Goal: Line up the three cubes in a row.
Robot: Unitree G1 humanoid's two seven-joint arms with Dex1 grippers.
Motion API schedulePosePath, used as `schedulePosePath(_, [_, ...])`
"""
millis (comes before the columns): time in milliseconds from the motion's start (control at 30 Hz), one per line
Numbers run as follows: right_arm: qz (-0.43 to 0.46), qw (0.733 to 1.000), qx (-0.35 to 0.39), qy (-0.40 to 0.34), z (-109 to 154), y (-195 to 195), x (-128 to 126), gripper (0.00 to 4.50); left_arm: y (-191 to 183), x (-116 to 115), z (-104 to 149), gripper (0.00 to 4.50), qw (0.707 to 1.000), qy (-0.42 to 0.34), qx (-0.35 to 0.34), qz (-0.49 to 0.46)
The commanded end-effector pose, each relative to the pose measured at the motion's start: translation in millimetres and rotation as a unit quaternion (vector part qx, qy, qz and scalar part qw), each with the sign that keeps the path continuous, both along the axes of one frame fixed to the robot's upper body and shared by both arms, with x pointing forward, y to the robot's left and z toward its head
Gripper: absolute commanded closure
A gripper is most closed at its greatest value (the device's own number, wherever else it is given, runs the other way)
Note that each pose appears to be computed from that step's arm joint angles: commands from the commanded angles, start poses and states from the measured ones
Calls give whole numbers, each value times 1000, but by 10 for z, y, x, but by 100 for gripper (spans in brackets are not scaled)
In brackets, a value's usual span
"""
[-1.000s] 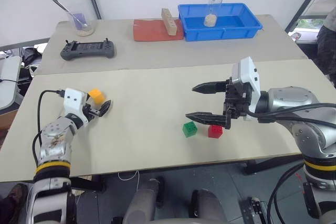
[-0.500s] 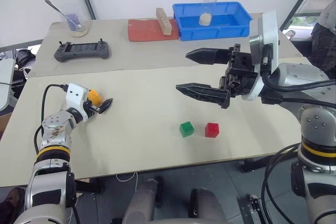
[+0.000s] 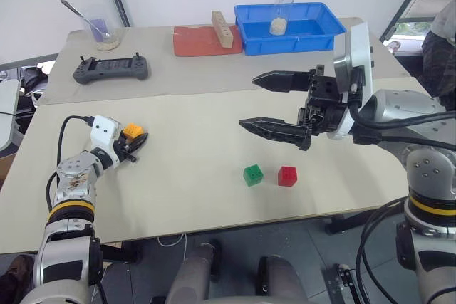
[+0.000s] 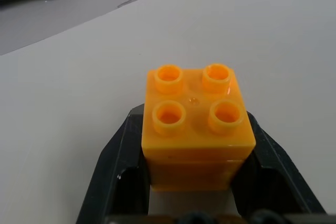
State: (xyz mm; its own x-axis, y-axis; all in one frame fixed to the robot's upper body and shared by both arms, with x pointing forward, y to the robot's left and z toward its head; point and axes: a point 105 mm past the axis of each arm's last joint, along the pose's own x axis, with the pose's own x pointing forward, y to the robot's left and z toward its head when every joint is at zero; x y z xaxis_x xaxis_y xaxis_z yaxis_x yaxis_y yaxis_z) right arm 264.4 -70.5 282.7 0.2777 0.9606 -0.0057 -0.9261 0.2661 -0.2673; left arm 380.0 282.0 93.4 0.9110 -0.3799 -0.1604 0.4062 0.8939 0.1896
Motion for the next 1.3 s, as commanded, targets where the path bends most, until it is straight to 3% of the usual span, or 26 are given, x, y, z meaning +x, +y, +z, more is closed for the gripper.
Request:
schedulePosePath(33, [-1,1000,-1,-19,26,-36,-19,0,-95,-16,170,308,999,-23,7,-30])
schedulePosePath(300, [-11,999,-29,-10,-113,-167,-39,0,-830,-441,253,308,966,-14,63,-251])
schedulePosePath(600, [-25,999,-35,-7,-150,-228,-80,0,-1325,-851,58,308,923,12,73,-377])
schedulePosePath(967, [-31,998,-59,3,-256,-305,-170,0,-1627,-863,-110,308,885,13,86,-457])
schedulePosePath(1300, [-26,997,-78,10,-332,-349,-245,0,-1837,-802,-189,308,878,7,79,-472])
